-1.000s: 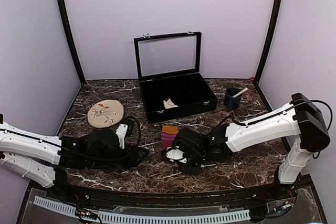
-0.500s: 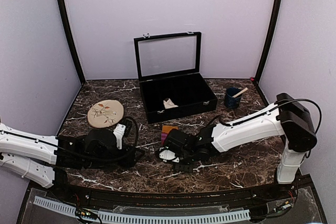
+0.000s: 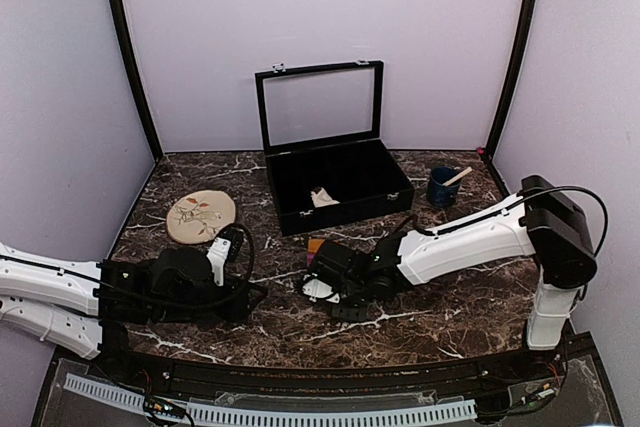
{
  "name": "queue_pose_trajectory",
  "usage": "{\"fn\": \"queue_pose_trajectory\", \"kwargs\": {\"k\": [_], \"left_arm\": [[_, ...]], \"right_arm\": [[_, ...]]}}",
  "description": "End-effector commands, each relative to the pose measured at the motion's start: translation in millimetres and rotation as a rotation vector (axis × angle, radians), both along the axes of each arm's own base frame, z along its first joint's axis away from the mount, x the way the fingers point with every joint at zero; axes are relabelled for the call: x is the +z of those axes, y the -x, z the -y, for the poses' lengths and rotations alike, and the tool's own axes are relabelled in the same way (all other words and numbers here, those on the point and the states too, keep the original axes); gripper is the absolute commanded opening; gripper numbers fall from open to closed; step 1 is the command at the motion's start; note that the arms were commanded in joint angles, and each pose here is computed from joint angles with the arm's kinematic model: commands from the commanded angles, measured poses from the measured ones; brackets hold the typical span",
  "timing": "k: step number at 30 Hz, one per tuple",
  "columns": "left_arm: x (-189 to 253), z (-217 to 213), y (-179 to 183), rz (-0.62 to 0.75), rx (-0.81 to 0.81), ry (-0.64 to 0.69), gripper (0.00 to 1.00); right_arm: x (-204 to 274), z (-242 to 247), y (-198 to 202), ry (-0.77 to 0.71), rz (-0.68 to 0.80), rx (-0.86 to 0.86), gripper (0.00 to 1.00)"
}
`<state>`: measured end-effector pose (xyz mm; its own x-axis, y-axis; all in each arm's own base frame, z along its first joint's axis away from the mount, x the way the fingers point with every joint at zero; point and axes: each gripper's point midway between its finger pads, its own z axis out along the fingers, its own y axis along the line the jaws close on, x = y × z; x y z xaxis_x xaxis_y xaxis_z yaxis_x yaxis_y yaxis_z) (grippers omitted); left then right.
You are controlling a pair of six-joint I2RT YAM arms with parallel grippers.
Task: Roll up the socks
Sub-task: Pick up the item from the center of the board.
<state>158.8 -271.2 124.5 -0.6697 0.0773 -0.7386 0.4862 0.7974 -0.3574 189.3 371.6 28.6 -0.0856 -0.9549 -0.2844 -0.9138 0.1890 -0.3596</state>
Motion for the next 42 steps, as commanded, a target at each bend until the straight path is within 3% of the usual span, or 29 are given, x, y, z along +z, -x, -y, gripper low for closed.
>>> {"fn": "queue_pose_trajectory", "kwargs": {"k": [1,10,19,25,35,42], "left_arm": [[-8,-7,0,0.004,0.005,-0.061,0.47],[-7,0,-5,0.017,0.003,-0.086,0.47],[-10,8,-6,0.019,-0.007,-0.084,0.47],[-11,17,-6,0.033,-0.043,-0.083,0.47],[-17,42,-8,0.076,-0.135,-0.127,0.47],[-23,64,-3,0.098,-0.240,-0.124,0.49]], "right_arm": [[-8,11,-2,0.046,-0.028,-0.028,0.54],[-14,25,2,0.066,-0.082,-0.046,0.48],[-30,37,14,0.093,-0.205,-0.076,0.13],[-17,29,27,0.037,-0.306,-0.084,0.00],[25,-1,48,-0.077,-0.541,-0.080,0.00],[31,3,60,-0.067,-0.669,-0.082,0.00]]}}
